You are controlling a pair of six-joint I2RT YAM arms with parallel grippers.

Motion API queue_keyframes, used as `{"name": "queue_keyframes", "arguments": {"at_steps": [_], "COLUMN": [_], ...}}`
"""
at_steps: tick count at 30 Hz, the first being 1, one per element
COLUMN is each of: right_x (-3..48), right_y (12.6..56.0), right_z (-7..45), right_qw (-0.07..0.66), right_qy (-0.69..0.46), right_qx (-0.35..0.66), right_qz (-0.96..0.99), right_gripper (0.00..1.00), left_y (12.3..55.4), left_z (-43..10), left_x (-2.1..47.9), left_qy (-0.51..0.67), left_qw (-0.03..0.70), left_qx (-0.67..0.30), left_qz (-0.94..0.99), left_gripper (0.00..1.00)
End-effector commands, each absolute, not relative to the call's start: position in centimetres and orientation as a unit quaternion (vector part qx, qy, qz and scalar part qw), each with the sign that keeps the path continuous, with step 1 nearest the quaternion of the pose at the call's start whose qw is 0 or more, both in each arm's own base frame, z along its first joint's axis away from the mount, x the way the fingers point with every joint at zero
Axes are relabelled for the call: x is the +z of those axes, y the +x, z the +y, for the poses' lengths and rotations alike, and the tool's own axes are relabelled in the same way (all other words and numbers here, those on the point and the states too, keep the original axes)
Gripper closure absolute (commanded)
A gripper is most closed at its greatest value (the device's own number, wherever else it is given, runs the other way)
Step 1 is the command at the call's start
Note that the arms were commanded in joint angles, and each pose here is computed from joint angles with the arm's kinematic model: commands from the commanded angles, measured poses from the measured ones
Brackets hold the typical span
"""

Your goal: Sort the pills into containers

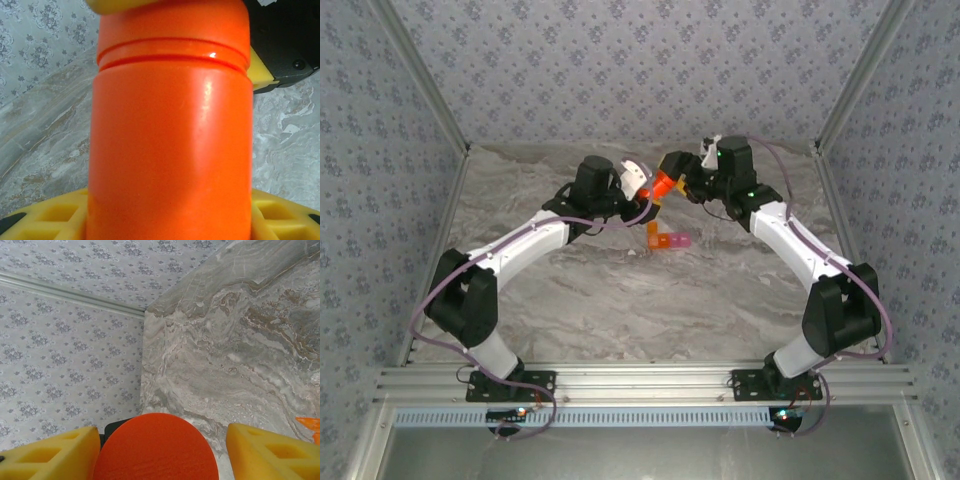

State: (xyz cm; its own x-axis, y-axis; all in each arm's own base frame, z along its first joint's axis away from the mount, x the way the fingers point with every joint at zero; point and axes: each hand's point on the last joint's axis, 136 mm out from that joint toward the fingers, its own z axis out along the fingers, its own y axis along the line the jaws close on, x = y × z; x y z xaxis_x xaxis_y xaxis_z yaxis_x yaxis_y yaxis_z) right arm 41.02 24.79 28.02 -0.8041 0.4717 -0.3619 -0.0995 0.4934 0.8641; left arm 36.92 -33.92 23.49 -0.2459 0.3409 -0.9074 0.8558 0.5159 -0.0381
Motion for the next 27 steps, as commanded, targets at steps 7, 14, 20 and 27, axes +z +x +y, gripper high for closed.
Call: {"name": "queue_keyframes", "arguments": {"at_steps": [7, 14, 20, 27], "right_x": [28.7, 31.4, 32.7, 32.8], "right_y": [40.4, 40.5, 39.7, 40.0], "right_z": [25.2, 24.7, 24.1, 24.3], "right_qw": [0.297, 0.382, 0.41, 0.396], "right_qy": [0.084, -0.039, -0.104, -0.09], "right_qx": [0.491, 0.519, 0.55, 0.567], "right_qz": [0.815, 0.764, 0.72, 0.716], "right_gripper": [0.47, 0.52, 0.51, 0.44], "left_y": [37.0, 35.5, 34.2, 34.3], "left_z": [-35.0, -35.2, -35.4, -35.5], "left_x": [26.1, 27.8, 29.2, 29.1], "left_qy": [0.412, 0.408, 0.406, 0.406], "left_qw": [0.484, 0.459, 0.432, 0.427], "left_qx": [-0.298, -0.378, -0.444, -0.446], "left_qz": [0.712, 0.693, 0.671, 0.673], "left_gripper": [1.0, 1.0, 1.0, 1.0]}}
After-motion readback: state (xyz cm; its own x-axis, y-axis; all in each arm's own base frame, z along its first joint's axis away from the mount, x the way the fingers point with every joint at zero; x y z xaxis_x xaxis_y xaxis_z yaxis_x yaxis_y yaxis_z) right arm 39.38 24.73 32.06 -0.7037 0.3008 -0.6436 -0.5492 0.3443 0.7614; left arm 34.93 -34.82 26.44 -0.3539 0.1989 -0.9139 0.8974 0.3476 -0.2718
